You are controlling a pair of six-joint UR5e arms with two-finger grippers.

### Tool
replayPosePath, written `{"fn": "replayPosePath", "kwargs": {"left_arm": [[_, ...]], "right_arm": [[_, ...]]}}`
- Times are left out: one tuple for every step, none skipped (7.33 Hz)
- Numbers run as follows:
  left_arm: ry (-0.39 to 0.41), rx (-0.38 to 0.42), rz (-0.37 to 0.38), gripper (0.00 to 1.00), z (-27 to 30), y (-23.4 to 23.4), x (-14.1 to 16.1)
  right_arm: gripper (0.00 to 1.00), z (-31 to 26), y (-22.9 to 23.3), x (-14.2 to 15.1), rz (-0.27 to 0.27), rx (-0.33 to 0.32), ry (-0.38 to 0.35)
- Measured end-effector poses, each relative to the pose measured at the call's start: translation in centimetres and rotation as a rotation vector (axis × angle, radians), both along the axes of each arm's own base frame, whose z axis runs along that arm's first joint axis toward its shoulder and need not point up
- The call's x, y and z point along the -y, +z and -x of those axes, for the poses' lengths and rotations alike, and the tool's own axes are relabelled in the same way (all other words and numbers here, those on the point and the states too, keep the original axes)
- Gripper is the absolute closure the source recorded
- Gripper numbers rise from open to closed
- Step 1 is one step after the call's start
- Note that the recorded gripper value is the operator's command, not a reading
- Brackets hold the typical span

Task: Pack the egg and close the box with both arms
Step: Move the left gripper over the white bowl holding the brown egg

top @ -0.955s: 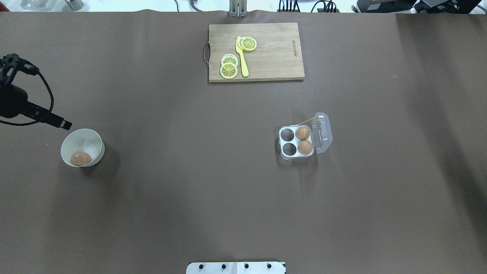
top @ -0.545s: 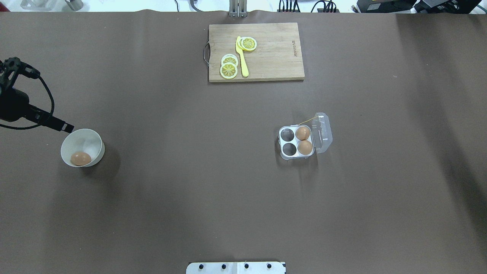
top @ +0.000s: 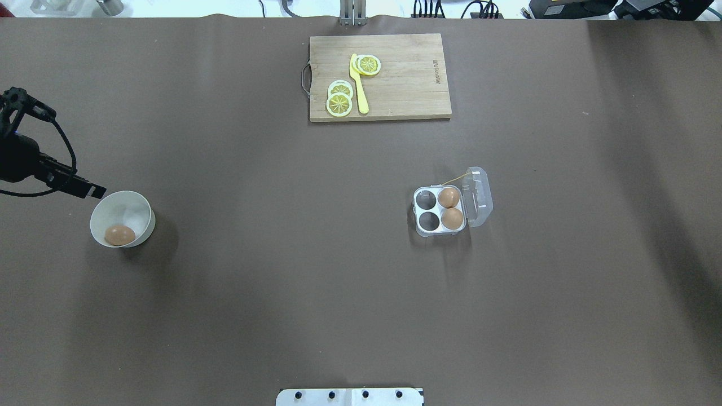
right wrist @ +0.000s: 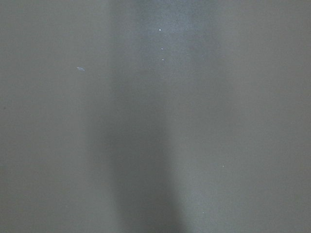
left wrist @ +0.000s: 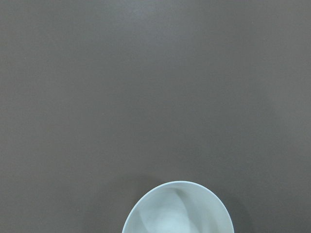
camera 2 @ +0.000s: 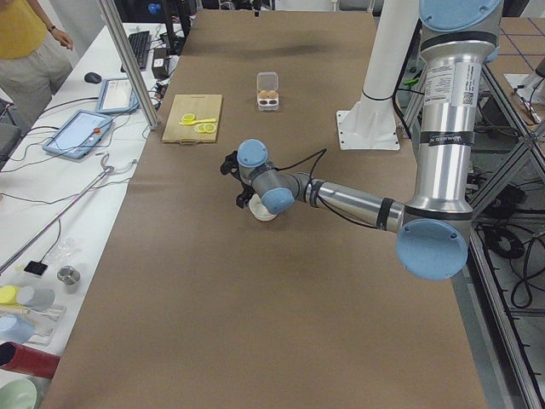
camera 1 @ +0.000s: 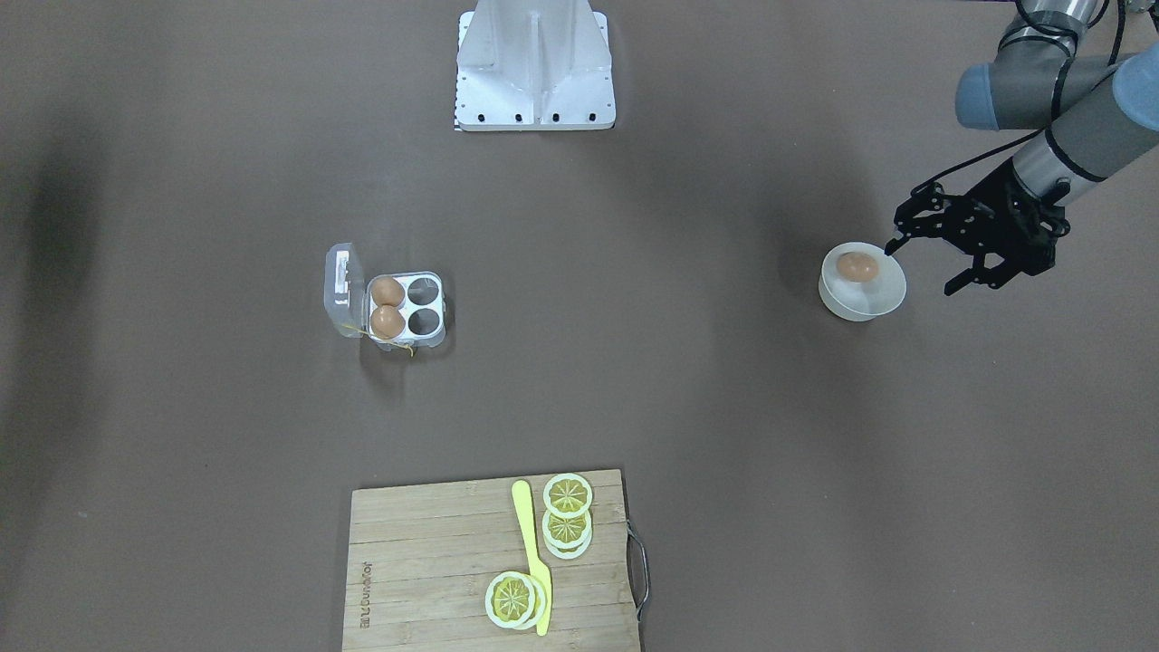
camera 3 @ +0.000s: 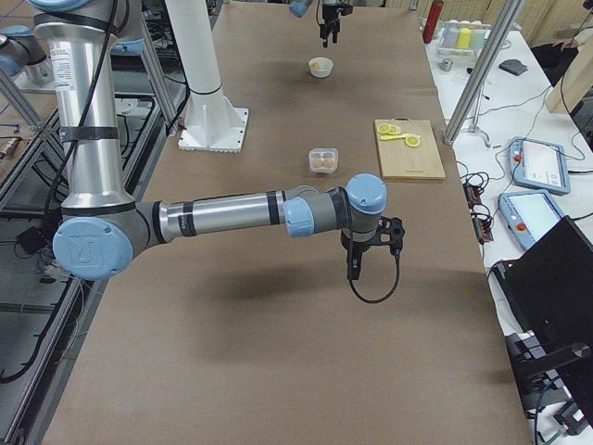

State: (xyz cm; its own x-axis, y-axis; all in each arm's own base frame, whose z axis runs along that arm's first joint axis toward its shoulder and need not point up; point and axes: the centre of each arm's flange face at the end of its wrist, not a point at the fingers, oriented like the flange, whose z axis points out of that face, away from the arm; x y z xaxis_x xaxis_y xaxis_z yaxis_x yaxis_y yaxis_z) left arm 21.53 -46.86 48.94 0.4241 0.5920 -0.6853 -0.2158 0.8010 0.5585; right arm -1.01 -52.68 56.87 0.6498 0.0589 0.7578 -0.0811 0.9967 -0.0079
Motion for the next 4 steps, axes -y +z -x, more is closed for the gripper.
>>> {"fn": "replayPosePath", "kwargs": {"left_arm": [[0.043,0.017,-0.065,0.02,0.1,0.8,-0.2],[0.089,0.037,-0.123,0.02,0.1,1.9,-0.6],[0.128,0.054,-0.165,0.02,0.0,3.0,-0.9],[0.164,0.069,-0.195,0.02,-0.8,3.7,-1.4]], "right_arm": [[0.0,0.0,0.2,-0.3,0.004,0.006,-0.002],[0.0,0.0,0.3,-0.5,0.006,0.011,-0.003],[0.0,0.0,0.2,-0.8,0.007,0.014,-0.003],[0.0,0.0,0.2,-0.8,0.006,0.017,-0.004]]}}
